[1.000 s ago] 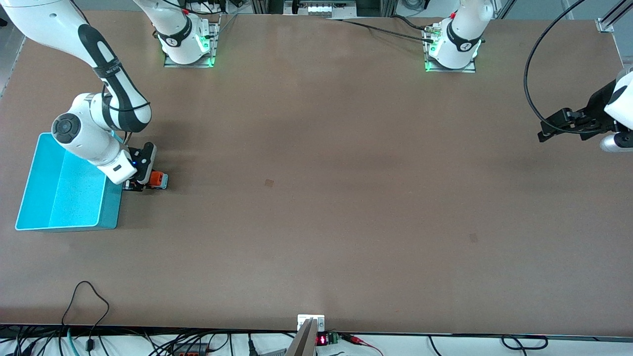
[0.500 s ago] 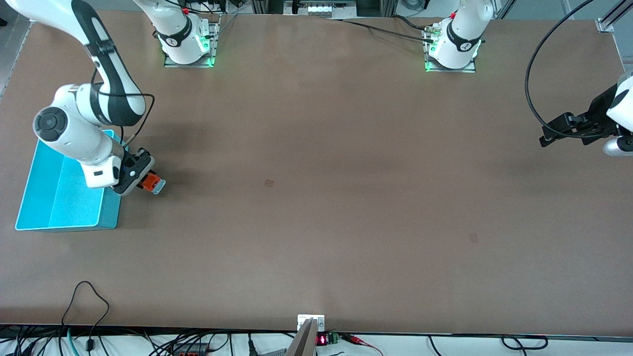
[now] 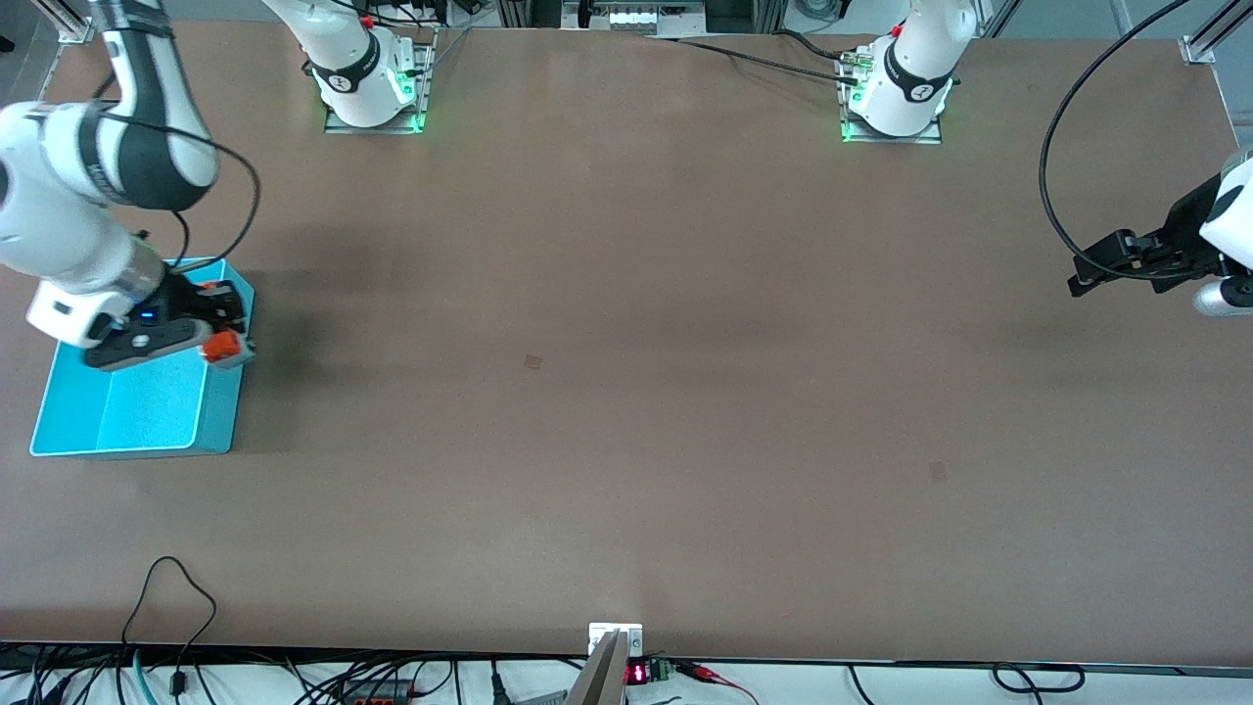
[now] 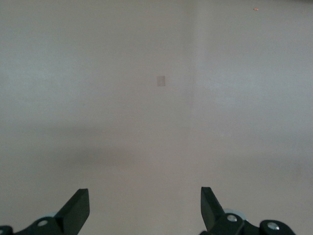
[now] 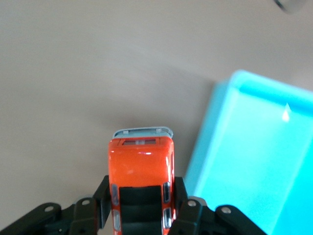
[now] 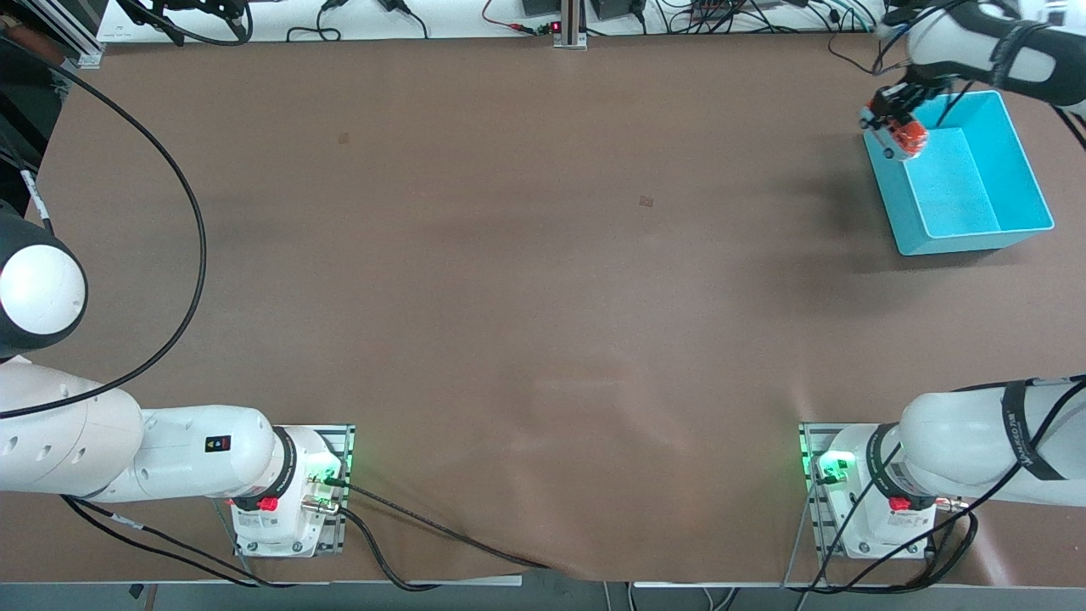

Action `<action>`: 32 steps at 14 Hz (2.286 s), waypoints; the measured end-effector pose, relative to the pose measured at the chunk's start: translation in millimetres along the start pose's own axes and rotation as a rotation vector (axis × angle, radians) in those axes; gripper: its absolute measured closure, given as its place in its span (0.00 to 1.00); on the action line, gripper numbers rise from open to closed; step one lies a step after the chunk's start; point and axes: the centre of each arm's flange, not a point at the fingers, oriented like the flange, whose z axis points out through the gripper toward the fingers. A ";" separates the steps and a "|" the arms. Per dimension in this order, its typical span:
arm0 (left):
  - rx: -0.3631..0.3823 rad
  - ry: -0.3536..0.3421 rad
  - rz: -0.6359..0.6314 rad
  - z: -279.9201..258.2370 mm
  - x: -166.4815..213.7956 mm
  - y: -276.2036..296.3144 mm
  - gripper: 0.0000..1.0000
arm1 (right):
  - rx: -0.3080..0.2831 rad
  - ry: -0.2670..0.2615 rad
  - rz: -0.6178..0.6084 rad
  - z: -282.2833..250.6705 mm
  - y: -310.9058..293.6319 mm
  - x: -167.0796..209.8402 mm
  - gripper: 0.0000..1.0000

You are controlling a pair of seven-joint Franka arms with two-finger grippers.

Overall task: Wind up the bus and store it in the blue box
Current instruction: 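Lift the car with the right gripper and carry it into the box, then lower the car onto the box floor and open the right gripper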

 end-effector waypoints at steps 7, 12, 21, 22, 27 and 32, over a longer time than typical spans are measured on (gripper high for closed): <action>0.000 -0.001 0.014 -0.7 -1.1 6.9 0.00 | 0.017 -0.084 0.227 41.3 95.4 -32.8 0.46; -0.001 0.004 0.031 -2.0 -1.8 16.2 0.00 | 0.015 -0.105 0.279 102.3 128.6 -38.9 0.46; -0.001 0.010 0.018 -5.1 -1.5 8.5 0.00 | -0.006 -0.094 0.248 154.6 178.8 -64.1 0.46; -0.001 0.010 0.018 -5.2 -1.5 8.5 0.00 | -0.007 -0.093 0.245 158.8 179.0 -63.7 0.46; -0.001 0.015 0.018 -5.6 -0.9 8.5 0.00 | -0.007 -0.098 0.231 173.1 179.2 -62.1 0.46; -0.002 0.017 0.018 -5.6 -0.6 8.8 0.00 | -0.009 -0.096 0.229 173.3 180.3 -60.7 0.36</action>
